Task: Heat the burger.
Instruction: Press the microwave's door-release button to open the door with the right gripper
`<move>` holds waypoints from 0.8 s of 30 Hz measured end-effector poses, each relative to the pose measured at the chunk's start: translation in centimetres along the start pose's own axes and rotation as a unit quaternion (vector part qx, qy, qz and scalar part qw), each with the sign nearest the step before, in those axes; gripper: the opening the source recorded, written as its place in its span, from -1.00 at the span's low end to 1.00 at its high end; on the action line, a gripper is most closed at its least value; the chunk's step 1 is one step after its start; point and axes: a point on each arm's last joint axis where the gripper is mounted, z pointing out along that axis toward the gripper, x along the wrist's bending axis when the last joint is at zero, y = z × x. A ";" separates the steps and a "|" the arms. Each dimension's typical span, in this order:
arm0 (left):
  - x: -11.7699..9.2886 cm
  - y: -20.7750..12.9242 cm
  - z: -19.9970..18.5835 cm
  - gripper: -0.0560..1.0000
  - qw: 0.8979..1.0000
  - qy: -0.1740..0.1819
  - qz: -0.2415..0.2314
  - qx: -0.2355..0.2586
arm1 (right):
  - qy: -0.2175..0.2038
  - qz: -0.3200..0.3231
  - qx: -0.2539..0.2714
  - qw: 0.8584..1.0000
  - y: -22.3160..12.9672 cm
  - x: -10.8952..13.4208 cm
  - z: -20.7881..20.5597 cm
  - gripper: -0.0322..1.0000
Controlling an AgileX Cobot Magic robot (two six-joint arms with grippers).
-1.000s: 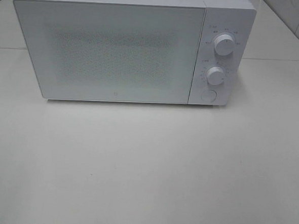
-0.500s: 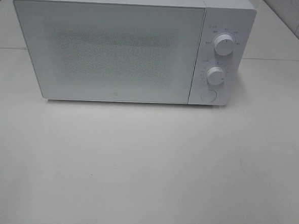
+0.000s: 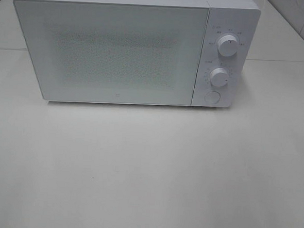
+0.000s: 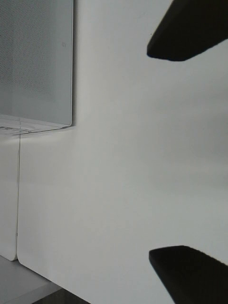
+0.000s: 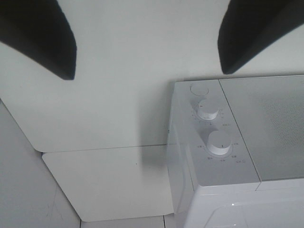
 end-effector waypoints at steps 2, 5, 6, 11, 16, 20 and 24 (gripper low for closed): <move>0.0 0.0 0.0 0.95 1.000 0.000 0.000 0.000 | 0.000 0.000 0.009 1.000 0.3 0.0 1.2 0.46; 0.0 0.0 0.0 0.95 1.000 0.000 0.000 0.000 | 0.001 -0.001 0.025 1.000 0.5 0.1 3.0 0.41; 0.0 0.0 0.0 0.95 1.000 0.000 0.000 0.000 | 0.001 -0.001 0.030 1.000 0.5 0.1 3.6 0.40; 0.0 0.0 0.0 0.95 1.000 0.000 0.000 0.000 | 0.002 -0.001 0.038 0.999 0.5 0.1 6.3 0.30; 0.0 0.0 0.0 0.95 1.000 0.000 0.000 0.000 | 0.003 0.019 0.039 0.999 -0.9 0.2 8.8 0.05; 0.0 0.0 0.0 0.95 1.000 0.000 0.000 0.000 | 0.004 0.096 0.021 0.995 -2.3 0.2 10.2 -0.36; 0.0 0.0 0.0 0.95 1.000 0.000 0.000 0.000 | 0.006 0.161 0.007 0.987 -3.2 0.2 10.7 -0.64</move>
